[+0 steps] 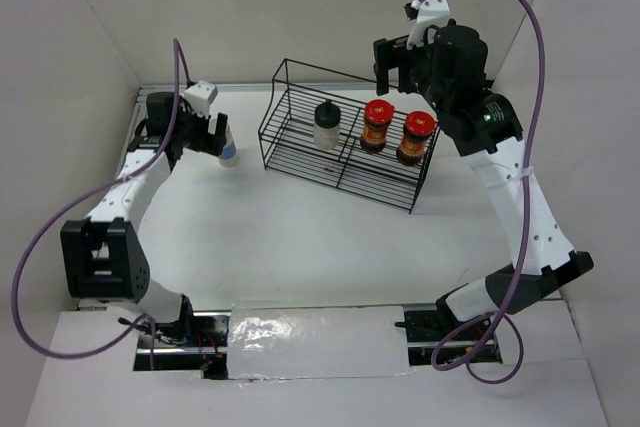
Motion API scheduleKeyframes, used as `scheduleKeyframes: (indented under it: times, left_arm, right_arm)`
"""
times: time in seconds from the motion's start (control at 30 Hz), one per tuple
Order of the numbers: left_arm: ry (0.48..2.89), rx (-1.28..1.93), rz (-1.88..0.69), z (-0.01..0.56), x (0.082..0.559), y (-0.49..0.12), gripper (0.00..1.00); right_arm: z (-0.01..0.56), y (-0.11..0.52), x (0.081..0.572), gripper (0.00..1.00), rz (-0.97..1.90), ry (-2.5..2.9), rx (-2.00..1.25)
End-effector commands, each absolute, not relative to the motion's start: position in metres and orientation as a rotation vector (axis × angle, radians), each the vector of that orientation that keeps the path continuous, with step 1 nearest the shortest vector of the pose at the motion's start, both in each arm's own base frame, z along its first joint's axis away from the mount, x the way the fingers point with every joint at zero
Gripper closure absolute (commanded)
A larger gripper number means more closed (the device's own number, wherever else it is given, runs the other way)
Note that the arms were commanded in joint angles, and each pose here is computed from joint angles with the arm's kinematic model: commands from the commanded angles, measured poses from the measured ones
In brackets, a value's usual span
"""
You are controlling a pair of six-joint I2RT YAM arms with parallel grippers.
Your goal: Organize the condiment bottles
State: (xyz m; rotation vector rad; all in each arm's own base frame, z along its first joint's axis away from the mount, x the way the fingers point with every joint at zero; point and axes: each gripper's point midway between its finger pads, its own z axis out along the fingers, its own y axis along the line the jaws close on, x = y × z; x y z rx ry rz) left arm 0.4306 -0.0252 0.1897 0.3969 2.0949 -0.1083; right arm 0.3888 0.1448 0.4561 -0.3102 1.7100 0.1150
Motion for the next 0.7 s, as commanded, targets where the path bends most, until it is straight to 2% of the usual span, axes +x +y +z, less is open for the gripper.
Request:
scheduleKeyframes:
  times: [0.0,0.43,0.67]
  left_arm:
    - [2.089,0.26,-0.05,0.207,0.461,-0.01,0.01]
    - [2.179,0.25,-0.144,0.165,0.495,-0.021,0.01]
    - [2.216,0.252,-0.089,0.151,0.504,-0.017,0.01]
  right_arm:
    - [0.468,0.136,0.39,0.0,0.056,1.687,-0.306]
    - [0.446,0.128,0.394,0.0,0.006,1.767,-0.287]
    - [0.438,0.129,0.395,0.0,0.021,1.784,-0.272]
